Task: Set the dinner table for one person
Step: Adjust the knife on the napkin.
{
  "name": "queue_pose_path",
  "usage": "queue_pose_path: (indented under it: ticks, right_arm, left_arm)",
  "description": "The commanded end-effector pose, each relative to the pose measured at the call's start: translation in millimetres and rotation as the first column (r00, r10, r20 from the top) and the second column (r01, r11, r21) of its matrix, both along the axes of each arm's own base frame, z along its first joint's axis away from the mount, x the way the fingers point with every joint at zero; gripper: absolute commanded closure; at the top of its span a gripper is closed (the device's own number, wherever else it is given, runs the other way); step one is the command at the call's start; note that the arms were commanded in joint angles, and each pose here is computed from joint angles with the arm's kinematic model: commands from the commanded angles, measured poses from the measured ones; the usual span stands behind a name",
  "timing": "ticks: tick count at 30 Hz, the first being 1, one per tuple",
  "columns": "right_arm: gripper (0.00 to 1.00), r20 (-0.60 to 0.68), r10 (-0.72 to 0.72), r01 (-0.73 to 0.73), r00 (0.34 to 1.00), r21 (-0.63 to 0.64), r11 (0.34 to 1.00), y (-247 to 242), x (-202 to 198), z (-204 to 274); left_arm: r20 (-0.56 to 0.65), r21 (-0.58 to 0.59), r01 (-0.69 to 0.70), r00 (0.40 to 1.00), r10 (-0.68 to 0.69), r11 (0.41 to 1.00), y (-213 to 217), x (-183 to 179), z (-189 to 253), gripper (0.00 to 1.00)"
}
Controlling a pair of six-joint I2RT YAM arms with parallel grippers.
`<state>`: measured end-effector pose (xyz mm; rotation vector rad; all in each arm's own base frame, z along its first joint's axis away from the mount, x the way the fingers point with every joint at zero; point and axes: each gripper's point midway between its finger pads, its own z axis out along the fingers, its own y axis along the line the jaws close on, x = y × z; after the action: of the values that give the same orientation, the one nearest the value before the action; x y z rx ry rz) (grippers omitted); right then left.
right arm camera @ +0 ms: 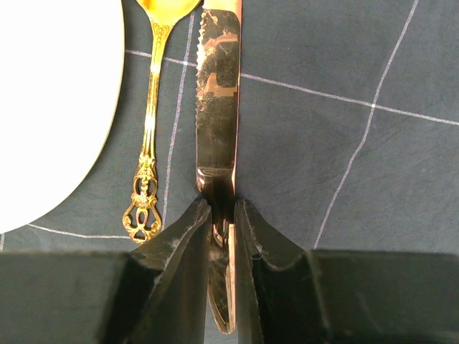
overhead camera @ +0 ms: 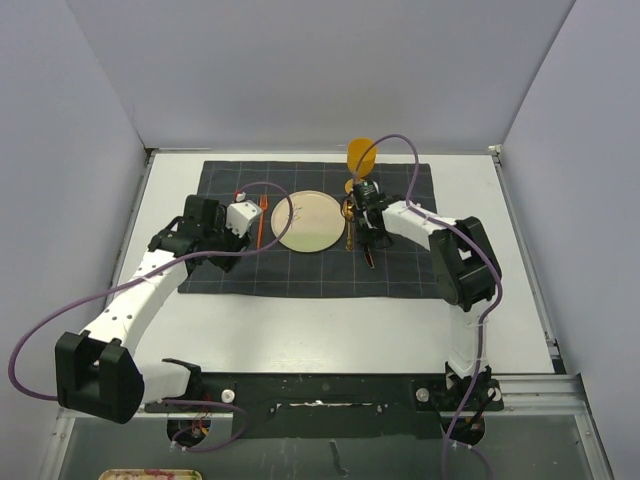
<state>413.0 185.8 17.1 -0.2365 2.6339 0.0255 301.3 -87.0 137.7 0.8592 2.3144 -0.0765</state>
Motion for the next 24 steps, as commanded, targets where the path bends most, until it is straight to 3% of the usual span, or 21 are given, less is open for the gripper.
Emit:
queue_pose_path:
  ticks: [1, 24]
  right_arm:
    - [0.99, -0.018, -0.015, 0.015, 1.0, 0.005, 1.0, -9, -4, -7]
    - [1.0, 0.039, -0.042, 0.04, 0.998, 0.051, 0.998, -10, 4, 28]
  left_arm:
    - [0.035, -0.02, 0.018, 0.999, -0.018, 1.0, -6, 9, 4, 0.49]
    - [0.045, -0.016, 0.027, 0.999, -0.026, 1.0, -7, 11, 8, 0.49]
